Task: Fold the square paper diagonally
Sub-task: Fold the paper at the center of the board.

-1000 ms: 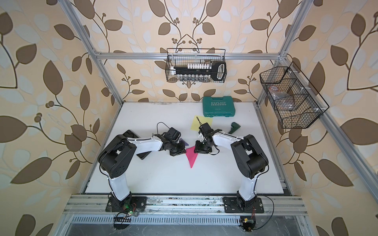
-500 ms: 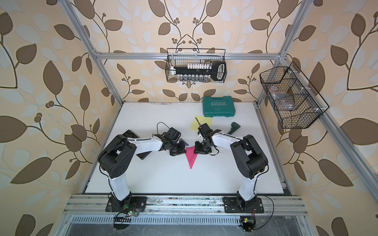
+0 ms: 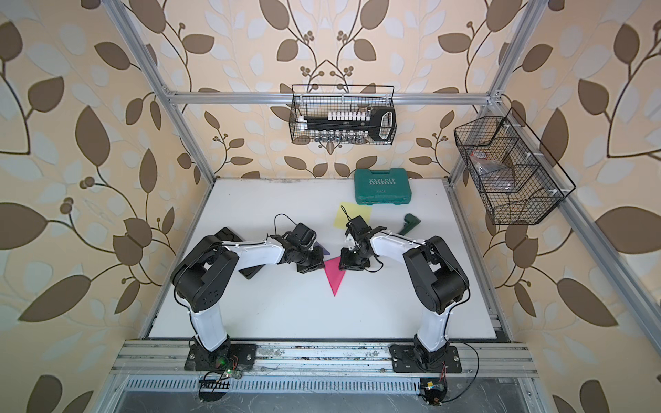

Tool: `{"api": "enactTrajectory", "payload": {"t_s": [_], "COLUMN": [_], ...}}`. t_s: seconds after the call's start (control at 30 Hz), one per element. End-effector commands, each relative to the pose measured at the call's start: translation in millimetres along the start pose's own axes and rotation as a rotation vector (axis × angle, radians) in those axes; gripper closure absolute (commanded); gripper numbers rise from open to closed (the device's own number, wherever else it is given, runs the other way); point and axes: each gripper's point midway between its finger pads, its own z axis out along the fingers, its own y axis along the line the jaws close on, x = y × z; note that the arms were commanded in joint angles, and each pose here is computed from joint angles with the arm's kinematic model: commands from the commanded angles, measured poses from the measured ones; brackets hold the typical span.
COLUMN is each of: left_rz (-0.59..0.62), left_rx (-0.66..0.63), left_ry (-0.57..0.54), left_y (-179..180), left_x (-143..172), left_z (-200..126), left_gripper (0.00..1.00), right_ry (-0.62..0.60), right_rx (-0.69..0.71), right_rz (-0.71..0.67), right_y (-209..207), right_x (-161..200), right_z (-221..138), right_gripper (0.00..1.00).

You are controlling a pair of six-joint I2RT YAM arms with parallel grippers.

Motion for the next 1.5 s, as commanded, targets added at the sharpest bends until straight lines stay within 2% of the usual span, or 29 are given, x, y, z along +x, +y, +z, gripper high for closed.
{"api": "enactTrajectory", "payload": {"t_s": [0.0, 0.7, 1.1, 1.27, 1.37, 1.47], "left_rz": [-0.018, -0.005, 0.061, 0.069, 0.080, 0.088], "left_rx": [-0.115, -0.108, -0.105, -0.118, -0.091, -0.049], "left_ry": [0.025, 0.024, -0.021, -0.052, -0.073, -0.063], "left_y": [30, 26, 8, 7, 1, -8], "left_x": [9, 8, -5, -9, -11, -10], "left_z": [9, 7, -15, -25, -30, -30], "left_gripper": [1.00, 1.00, 1.00, 0.88, 0.75, 0.71], "right_ry": [0.024, 0.070, 0.081, 0.085, 0.082, 0.079], "right_rx": [0.027, 0.070, 0.092, 0.090, 0.090, 0.091], "right_rz": [-0.002, -0.001, 0.059, 0.074, 0.077, 0.077], "right_y": [-3, -8, -13, -13, -13, -12], "right_x": [7, 13, 15, 16, 15, 14], "right_z": [-4, 8, 12, 14, 13, 12], "right_gripper": [0.60, 0.61, 0.62, 0.62, 0.61, 0.61]}}
